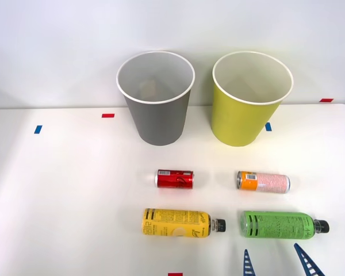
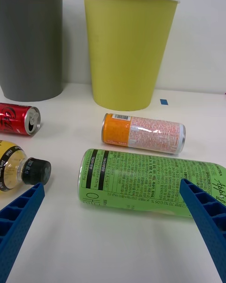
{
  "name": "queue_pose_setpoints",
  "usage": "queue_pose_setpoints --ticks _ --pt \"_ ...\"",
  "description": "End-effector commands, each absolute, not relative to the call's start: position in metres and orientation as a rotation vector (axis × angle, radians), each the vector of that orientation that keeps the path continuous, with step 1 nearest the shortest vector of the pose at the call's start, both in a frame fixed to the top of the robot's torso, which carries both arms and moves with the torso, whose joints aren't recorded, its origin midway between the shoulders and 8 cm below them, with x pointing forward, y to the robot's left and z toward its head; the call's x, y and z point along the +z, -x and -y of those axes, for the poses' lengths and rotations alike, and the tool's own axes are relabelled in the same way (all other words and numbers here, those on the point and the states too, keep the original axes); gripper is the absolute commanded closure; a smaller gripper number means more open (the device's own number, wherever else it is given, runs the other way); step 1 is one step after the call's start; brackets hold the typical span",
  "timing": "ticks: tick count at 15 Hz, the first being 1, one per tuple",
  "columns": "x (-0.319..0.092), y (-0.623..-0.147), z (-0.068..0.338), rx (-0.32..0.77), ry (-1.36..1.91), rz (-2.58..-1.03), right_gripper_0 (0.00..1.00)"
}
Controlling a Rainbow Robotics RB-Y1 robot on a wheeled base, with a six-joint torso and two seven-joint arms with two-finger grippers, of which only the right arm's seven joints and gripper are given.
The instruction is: Put cans in the gray bin, plastic bottles in the light green bin
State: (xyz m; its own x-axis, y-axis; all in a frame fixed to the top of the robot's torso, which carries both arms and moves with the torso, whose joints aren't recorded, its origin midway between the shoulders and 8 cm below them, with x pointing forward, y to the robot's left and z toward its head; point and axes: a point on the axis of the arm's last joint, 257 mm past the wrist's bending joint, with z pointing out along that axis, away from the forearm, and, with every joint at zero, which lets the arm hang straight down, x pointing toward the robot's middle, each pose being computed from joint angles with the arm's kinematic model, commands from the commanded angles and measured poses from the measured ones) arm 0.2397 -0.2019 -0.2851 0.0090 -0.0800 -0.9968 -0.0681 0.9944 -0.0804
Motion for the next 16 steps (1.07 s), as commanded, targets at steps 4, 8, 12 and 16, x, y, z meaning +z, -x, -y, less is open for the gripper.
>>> queue_pose_setpoints --ticks 4,8,12,16 --pt "-0.2851 -0.2397 0.2019 -0.009 0.117 -1.563 0.0" --pt "-0.2851 -0.2397 0.2019 -0.009 0.117 -1.563 0.0" --pt "-0.2851 -0.2397 0.2019 -0.009 0.117 -1.563 0.0" --pt "-0.2851 -0.2397 0.2019 -0.009 0.117 -1.563 0.0"
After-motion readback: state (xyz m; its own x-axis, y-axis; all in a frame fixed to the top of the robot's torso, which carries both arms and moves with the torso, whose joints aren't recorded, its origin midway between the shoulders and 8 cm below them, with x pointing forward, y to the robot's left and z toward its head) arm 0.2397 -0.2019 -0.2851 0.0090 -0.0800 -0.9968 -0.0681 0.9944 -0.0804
